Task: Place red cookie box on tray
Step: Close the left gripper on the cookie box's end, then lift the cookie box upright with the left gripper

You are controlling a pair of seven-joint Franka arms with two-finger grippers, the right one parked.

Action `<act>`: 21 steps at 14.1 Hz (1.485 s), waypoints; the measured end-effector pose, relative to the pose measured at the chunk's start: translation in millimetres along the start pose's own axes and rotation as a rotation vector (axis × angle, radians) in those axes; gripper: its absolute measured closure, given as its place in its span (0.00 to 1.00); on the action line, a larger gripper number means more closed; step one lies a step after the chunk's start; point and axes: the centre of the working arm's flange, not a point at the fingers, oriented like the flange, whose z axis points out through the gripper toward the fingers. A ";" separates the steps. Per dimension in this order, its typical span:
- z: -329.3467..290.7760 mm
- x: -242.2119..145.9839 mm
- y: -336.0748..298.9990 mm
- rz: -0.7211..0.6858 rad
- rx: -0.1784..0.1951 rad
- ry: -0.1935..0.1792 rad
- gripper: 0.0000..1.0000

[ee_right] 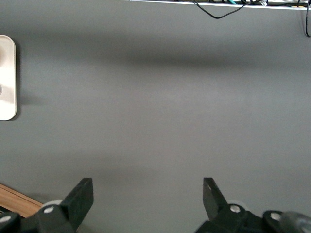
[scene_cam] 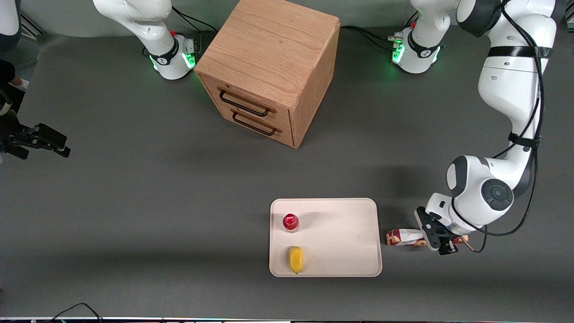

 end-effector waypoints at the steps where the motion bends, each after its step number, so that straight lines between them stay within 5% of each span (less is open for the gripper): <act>1: 1.7 -0.3 0.4 -0.001 -0.001 0.000 0.49; 4: 2.2 -0.5 0.5 -0.001 -0.001 0.000 0.84; 6: 2.0 -0.8 0.2 -0.002 0.001 0.000 0.95; 12: -32.2 -5.8 -15.5 -0.130 0.021 0.047 0.95; 21: -168.1 41.9 -29.4 -0.788 -0.093 0.022 0.95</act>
